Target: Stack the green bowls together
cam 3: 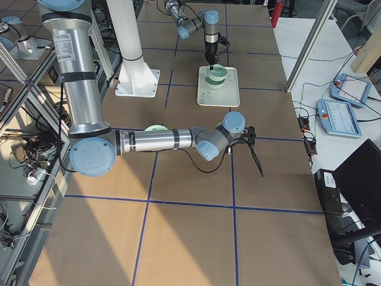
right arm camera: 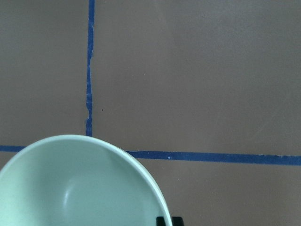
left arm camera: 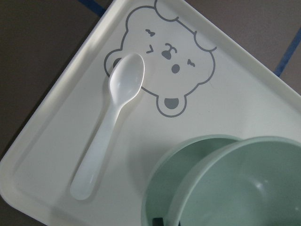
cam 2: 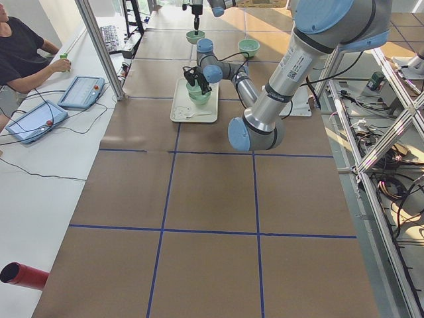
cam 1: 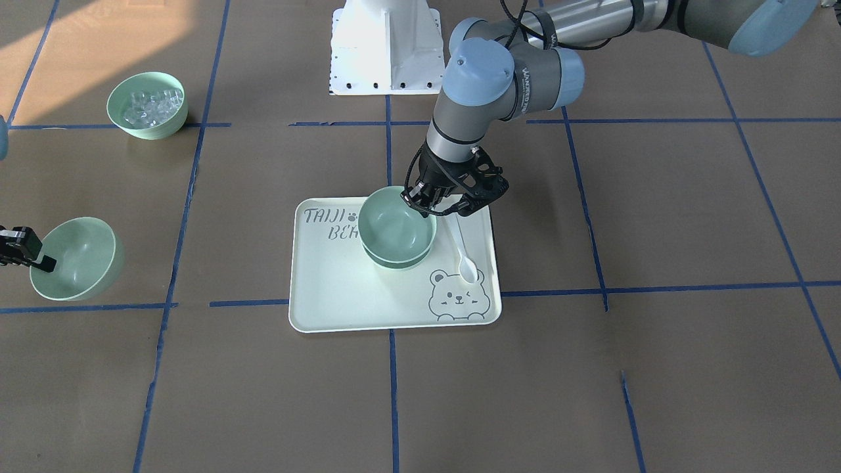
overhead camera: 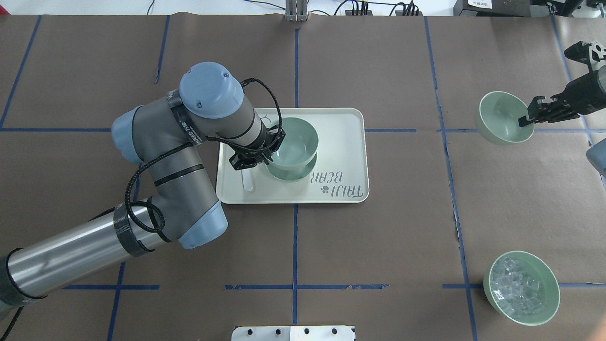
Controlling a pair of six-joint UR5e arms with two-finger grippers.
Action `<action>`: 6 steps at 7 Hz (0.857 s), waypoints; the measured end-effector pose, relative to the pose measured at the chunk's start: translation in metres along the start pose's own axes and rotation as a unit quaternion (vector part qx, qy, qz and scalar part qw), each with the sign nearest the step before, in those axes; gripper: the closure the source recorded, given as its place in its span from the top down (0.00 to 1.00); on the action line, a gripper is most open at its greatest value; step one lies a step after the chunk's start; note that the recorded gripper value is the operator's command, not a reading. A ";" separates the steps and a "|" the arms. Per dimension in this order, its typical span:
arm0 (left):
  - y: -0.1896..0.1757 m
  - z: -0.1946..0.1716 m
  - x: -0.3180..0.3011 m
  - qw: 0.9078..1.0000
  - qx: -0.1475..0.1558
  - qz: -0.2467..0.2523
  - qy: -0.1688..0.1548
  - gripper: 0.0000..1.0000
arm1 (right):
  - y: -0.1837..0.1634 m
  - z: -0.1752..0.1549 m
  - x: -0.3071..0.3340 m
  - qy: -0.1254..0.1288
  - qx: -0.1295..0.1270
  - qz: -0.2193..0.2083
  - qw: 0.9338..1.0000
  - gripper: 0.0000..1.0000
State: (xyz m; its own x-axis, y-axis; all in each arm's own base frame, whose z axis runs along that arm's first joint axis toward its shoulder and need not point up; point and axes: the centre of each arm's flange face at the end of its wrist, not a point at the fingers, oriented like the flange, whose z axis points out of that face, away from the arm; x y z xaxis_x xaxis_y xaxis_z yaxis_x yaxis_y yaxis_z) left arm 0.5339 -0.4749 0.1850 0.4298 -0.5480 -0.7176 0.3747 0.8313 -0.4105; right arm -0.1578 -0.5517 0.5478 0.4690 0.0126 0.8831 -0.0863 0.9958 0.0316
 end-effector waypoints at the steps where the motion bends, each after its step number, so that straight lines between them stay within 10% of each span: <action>1: 0.000 -0.002 0.000 1.000 0.003 0.007 0.003 1.00 | -0.005 -0.003 -0.007 -0.003 0.000 -0.001 1.000 0.00; 6: -0.054 -0.070 -0.034 0.997 0.044 0.062 0.007 1.00 | -0.043 -0.013 -0.128 -0.035 0.000 0.039 0.999 0.00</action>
State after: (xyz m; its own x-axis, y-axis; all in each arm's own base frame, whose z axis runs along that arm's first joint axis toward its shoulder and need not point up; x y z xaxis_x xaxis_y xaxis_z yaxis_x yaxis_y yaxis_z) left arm 0.4417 -0.4948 0.1920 0.4656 -0.4405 -0.7676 0.3912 0.8804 -0.2679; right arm -0.2025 -0.5950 0.4270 0.3985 0.0829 0.9134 -0.1206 0.9920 -0.0374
